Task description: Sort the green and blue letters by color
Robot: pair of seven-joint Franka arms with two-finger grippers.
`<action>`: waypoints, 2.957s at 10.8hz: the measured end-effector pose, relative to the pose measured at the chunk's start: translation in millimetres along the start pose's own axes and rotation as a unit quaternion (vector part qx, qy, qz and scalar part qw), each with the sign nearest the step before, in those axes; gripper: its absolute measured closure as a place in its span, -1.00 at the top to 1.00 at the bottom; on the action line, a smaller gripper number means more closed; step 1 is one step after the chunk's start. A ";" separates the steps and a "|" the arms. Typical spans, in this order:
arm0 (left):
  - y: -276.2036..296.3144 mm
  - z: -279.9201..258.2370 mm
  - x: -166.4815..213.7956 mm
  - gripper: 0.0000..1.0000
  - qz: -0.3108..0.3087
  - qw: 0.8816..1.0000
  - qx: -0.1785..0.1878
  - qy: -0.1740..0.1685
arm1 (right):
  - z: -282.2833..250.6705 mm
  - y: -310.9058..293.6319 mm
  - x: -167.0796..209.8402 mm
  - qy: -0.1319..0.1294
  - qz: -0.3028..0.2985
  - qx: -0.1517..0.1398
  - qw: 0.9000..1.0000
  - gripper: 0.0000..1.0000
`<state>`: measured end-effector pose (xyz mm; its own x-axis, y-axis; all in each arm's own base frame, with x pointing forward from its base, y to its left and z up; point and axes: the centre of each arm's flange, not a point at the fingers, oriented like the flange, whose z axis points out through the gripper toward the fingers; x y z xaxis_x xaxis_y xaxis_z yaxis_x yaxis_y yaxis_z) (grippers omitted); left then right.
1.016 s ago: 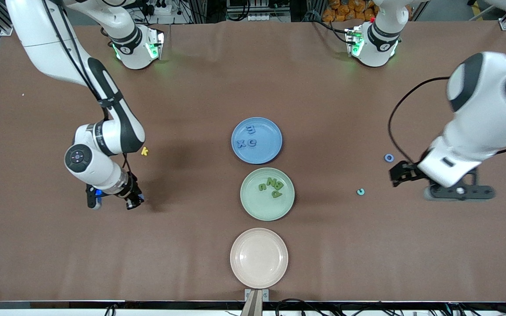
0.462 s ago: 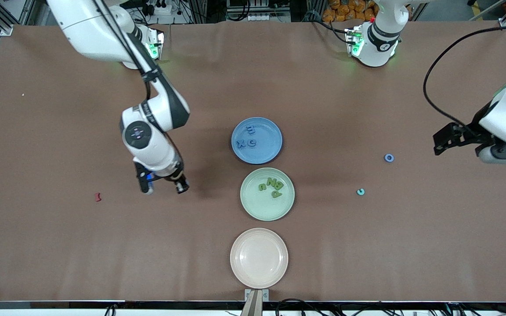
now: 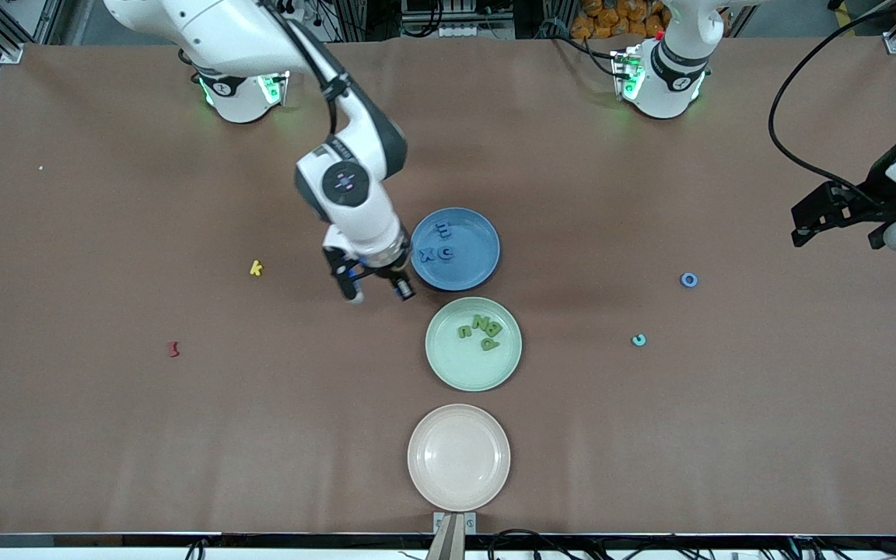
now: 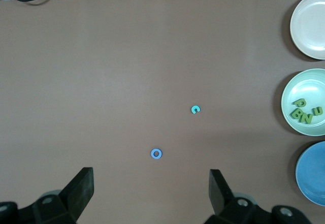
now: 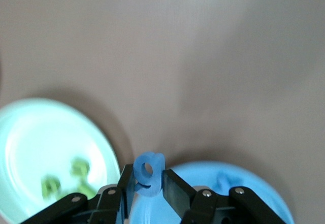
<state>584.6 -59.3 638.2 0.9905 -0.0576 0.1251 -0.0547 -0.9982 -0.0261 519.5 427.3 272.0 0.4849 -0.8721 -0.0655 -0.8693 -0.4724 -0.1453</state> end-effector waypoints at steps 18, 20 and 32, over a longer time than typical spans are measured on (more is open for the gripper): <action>-11.6 -6.7 -16.6 1.00 -0.007 1.000 -0.015 -0.019 | -9.3 -7.6 28.9 0.001 -0.087 -0.067 0.994 1.00; -10.6 -6.1 -16.6 1.00 -0.006 1.000 -0.015 -0.019 | -33.0 -15.2 115.4 0.015 -0.123 -0.067 0.990 1.00; 10.3 -5.1 -17.8 1.00 0.013 1.000 -0.018 -0.021 | -242.1 89.7 471.3 0.028 -0.385 -0.142 0.912 1.00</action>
<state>565.7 -68.7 640.8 0.9931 -0.0826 0.0833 -0.0834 -0.9965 0.0062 646.8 -56.9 467.1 0.9627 -0.2704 -0.0001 -0.2679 -0.9540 0.1348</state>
